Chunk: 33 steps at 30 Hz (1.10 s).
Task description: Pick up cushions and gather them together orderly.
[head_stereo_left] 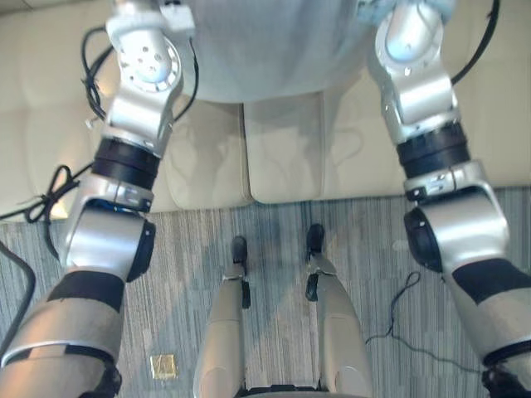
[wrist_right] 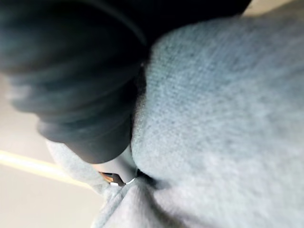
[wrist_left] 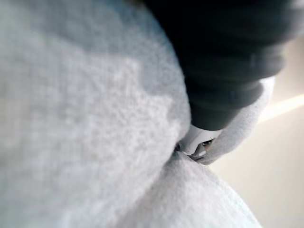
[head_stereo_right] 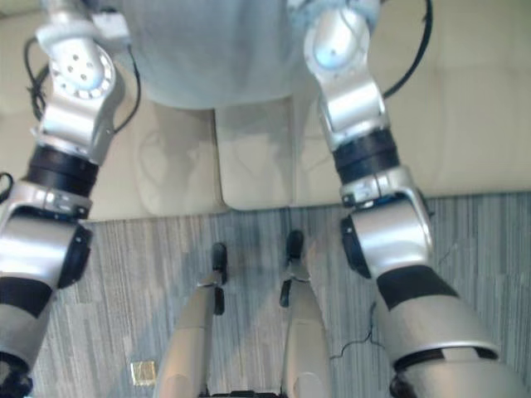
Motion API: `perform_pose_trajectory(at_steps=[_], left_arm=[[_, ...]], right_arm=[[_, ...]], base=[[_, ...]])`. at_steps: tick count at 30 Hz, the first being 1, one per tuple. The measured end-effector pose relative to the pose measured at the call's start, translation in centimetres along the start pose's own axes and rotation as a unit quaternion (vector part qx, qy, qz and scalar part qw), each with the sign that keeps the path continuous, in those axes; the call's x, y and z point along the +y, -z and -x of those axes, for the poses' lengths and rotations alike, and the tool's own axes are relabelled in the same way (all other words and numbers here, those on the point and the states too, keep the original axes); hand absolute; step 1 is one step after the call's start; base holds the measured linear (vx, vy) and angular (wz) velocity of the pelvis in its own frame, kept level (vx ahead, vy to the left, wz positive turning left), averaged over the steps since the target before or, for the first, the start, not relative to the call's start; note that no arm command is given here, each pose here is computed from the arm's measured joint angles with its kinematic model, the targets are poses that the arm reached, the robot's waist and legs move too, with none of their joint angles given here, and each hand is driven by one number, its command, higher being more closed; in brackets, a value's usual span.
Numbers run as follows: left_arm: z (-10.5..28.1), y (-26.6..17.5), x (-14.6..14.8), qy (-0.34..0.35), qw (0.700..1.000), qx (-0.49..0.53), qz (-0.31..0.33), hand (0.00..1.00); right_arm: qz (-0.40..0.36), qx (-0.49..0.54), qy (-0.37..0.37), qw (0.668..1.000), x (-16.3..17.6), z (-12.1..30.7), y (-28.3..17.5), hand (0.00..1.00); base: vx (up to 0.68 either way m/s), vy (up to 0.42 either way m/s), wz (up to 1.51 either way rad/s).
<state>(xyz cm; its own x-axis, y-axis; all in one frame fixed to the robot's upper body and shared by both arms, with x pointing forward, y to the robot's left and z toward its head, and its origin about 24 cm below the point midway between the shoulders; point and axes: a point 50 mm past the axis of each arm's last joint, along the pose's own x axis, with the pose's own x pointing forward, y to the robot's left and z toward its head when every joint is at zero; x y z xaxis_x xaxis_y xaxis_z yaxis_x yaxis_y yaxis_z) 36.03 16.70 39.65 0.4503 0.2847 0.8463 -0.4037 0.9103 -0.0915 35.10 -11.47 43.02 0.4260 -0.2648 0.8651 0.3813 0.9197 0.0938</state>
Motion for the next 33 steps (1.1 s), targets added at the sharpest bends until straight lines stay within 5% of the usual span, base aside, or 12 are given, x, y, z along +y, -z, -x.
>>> perform_pose_trajectory(at_steps=[13, 24, 33], left_arm=[[-0.9, 1.4, 0.9, -0.019, 0.999, 0.049, 0.008, 0.00], [-3.0, 0.6, 4.5, -0.104, 0.978, 0.087, 0.160, 0.00], [-3.5, 0.1, 5.2, -0.106, 0.956, 0.086, 0.261, 0.00]], right_arm=[[-0.046, 0.041, 0.034, 0.998, -2.2, -1.9, 0.3, 0.00], [-0.186, 0.055, 0.090, 0.977, -7.8, -5.7, -1.8, 0.00], [-0.204, 0.071, 0.093, 0.972, -8.4, -5.9, -1.4, 0.00]], base=[[-0.01, 0.012, -0.02], [-0.01, -0.025, -0.01], [-0.02, -0.025, 0.08]])
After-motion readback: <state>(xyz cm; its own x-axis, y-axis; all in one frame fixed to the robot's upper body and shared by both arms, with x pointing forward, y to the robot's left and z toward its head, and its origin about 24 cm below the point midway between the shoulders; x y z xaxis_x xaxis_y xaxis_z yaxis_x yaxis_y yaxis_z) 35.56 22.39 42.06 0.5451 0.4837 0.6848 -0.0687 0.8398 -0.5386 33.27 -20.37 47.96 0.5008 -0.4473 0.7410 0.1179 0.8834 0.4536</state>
